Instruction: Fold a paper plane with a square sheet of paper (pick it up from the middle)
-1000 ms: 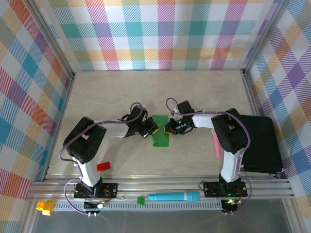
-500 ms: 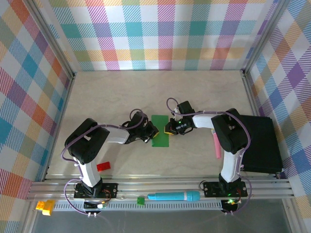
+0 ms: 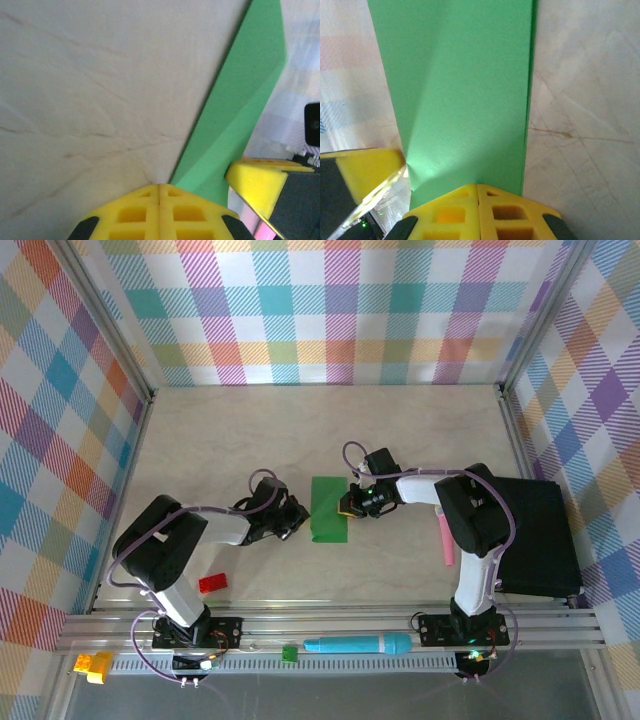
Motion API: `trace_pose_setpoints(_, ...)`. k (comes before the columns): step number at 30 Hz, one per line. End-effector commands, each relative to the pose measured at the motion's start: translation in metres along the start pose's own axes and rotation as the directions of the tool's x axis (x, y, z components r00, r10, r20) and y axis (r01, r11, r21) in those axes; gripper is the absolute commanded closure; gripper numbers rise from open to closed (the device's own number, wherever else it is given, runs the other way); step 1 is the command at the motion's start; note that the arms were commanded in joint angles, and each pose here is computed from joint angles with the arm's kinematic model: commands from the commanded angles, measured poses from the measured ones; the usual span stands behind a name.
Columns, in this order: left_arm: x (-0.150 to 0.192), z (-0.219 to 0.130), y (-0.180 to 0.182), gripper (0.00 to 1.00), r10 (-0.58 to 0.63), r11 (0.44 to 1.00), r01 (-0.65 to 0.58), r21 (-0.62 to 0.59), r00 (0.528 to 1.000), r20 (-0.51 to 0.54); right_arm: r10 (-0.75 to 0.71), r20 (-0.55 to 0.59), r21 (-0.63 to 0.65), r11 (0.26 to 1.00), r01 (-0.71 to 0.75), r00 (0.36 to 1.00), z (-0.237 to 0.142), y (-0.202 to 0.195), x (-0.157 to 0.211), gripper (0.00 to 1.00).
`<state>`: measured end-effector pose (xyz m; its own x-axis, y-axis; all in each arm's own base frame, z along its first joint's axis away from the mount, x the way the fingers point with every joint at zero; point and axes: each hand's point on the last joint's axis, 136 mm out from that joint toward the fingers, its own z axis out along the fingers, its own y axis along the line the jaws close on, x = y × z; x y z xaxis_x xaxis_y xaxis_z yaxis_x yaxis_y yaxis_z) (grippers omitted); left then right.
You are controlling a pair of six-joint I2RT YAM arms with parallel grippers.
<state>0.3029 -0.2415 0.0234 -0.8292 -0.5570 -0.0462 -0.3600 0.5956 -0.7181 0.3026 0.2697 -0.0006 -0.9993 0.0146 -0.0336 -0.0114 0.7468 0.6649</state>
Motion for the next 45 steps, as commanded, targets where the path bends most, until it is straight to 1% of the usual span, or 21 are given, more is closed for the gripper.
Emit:
trace_pose_setpoints(1, 0.000, -0.017, -0.020, 1.00, 0.057, 0.998, -0.057, 0.014, 0.998, 0.006, 0.285, -0.124, 0.550, 0.817, -0.173, 0.951, 0.002, -0.152, 0.095, 0.94)
trace_pose_setpoints(4, 0.007, -0.025, -0.042, 1.00, 0.086, 0.995, -0.086, 0.045, 0.996, 0.016, 0.286, -0.120, 0.550, 0.816, -0.176, 0.951, 0.002, -0.153, 0.094, 0.94)
trace_pose_setpoints(6, 0.016, -0.022, -0.049, 1.00, 0.087, 0.995, -0.087, 0.053, 0.996, 0.009, 0.286, -0.120, 0.552, 0.816, -0.175, 0.951, 0.002, -0.153, 0.095, 0.94)
trace_pose_setpoints(12, 0.043, 0.000, -0.050, 1.00, 0.076, 0.996, -0.075, 0.053, 0.997, -0.014, 0.287, -0.120, 0.554, 0.814, -0.176, 0.950, 0.002, -0.154, 0.095, 0.94)
trace_pose_setpoints(16, 0.054, 0.014, -0.035, 1.00, 0.046, 0.999, -0.046, 0.021, 0.998, -0.033, 0.287, -0.120, 0.554, 0.814, -0.175, 0.950, 0.002, -0.153, 0.095, 0.94)
trace_pose_setpoints(19, 0.059, 0.023, -0.014, 1.00, 0.004, 1.000, -0.005, -0.027, 0.999, -0.040, 0.288, -0.122, 0.556, 0.813, -0.174, 0.950, 0.001, -0.153, 0.095, 0.94)
trace_pose_setpoints(22, 0.058, 0.023, 0.001, 1.00, -0.033, 0.999, 0.033, -0.042, 0.999, -0.017, 0.288, -0.124, 0.561, 0.810, -0.172, 0.949, 0.000, -0.155, 0.096, 0.94)
trace_pose_setpoints(30, 0.048, -0.003, 0.037, 1.00, -0.043, 0.991, 0.053, -0.123, 0.995, 0.087, 0.291, -0.126, 0.570, 0.804, -0.170, 0.948, 0.001, -0.157, 0.097, 0.94)
trace_pose_setpoints(35, 0.042, -0.021, 0.049, 1.00, -0.048, 0.988, 0.067, -0.141, 0.990, 0.133, 0.293, -0.127, 0.577, 0.799, -0.170, 0.948, 0.001, -0.159, 0.097, 0.94)
trace_pose_setpoints(38, 0.036, -0.033, 0.036, 1.00, -0.019, 0.992, 0.037, -0.123, 0.989, 0.148, 0.292, -0.127, 0.574, 0.801, -0.170, 0.948, 0.001, -0.158, 0.096, 0.94)
trace_pose_setpoints(43, 0.038, -0.042, -0.021, 1.00, 0.115, 0.993, -0.110, -0.052, 0.987, 0.113, 0.291, -0.124, 0.568, 0.805, -0.173, 0.949, 0.001, -0.156, 0.094, 0.94)
trace_pose_setpoints(45, 0.041, -0.037, -0.032, 1.00, 0.131, 0.991, -0.129, -0.035, 0.986, 0.099, 0.292, -0.123, 0.569, 0.804, -0.174, 0.949, 0.001, -0.156, 0.094, 0.94)
